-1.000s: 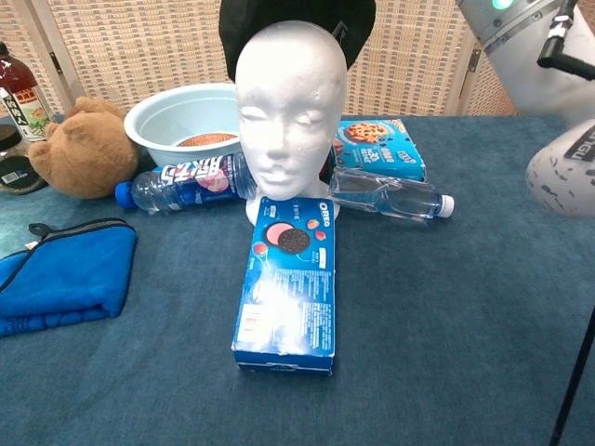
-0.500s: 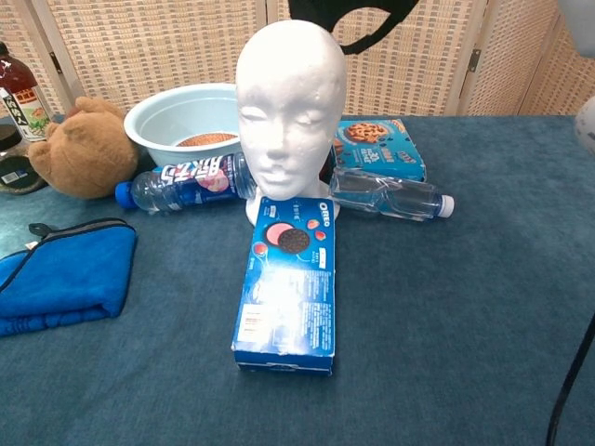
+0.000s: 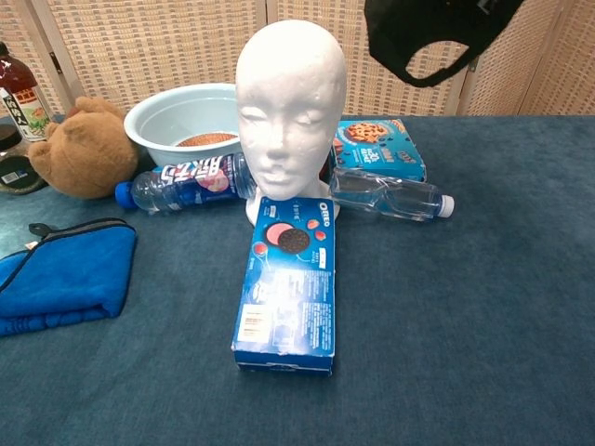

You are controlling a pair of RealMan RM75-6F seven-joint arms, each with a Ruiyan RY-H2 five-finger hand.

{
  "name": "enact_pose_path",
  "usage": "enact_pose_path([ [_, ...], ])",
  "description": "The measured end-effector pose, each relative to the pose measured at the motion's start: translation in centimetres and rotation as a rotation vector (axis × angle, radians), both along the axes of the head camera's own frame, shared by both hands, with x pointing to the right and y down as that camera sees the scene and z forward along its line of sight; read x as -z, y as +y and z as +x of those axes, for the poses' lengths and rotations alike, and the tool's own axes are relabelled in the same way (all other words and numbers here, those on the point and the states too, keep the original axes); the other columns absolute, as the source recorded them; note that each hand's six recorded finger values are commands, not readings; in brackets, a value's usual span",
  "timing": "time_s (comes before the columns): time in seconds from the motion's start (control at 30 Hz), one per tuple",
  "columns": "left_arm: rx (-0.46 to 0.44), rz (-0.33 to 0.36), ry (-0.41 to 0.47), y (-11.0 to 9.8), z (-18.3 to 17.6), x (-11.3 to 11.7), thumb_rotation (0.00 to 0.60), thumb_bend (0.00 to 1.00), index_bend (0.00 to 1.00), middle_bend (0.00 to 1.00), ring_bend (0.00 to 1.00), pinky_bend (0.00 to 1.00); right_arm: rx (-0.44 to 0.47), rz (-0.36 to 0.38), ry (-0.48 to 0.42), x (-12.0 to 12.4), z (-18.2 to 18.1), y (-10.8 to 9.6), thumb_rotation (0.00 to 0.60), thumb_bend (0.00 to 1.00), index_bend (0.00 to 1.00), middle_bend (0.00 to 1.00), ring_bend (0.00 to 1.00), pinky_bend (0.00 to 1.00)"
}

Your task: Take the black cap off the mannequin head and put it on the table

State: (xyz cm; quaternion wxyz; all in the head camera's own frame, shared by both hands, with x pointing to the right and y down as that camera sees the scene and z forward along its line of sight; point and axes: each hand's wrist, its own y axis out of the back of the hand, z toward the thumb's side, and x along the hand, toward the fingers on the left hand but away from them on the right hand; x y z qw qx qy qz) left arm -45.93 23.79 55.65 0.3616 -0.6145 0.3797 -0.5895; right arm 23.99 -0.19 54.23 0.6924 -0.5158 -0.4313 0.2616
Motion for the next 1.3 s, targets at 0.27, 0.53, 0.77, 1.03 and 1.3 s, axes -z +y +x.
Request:
enact_pose_path([
  [0.27, -0.006, 0.001, 0.008, 0.0, 0.1, -0.1, 0.600, 0.20, 0.16, 0.06, 0.09, 0.00, -0.070, -0.089, 0.057, -2.0, 4.3, 3.5, 0.600, 0.43, 0.92, 0.58, 0.34, 0.09],
  [0.53, -0.012, -0.008, 0.018, 0.1, 0.3, -0.4, 0.600, 0.20, 0.16, 0.06, 0.09, 0.00, -0.143, -0.175, 0.069, -4.6, 6.8, 6.3, 0.600, 0.43, 0.92, 0.58, 0.34, 0.09],
  [0.77, -0.013, -0.015, 0.022, 0.2, 0.4, -0.7, 0.600, 0.20, 0.16, 0.06, 0.09, 0.00, -0.161, -0.210, 0.085, -6.9, 7.5, 7.4, 0.600, 0.43, 0.92, 0.58, 0.34, 0.09],
  [1.03, -0.008, -0.020, 0.017, 0.3, 0.2, -0.8, 0.600, 0.20, 0.16, 0.06, 0.09, 0.00, -0.178, -0.279, 0.084, -10.2, 7.8, 8.4, 0.600, 0.43, 0.92, 0.58, 0.34, 0.09],
  [1.3, -0.004, -0.031, 0.018, 0.5, 0.2, -1.1, 0.600, 0.20, 0.16, 0.06, 0.09, 0.00, -0.205, -0.398, 0.088, -13.7, 8.4, 9.9, 0.600, 0.42, 0.92, 0.56, 0.34, 0.09],
])
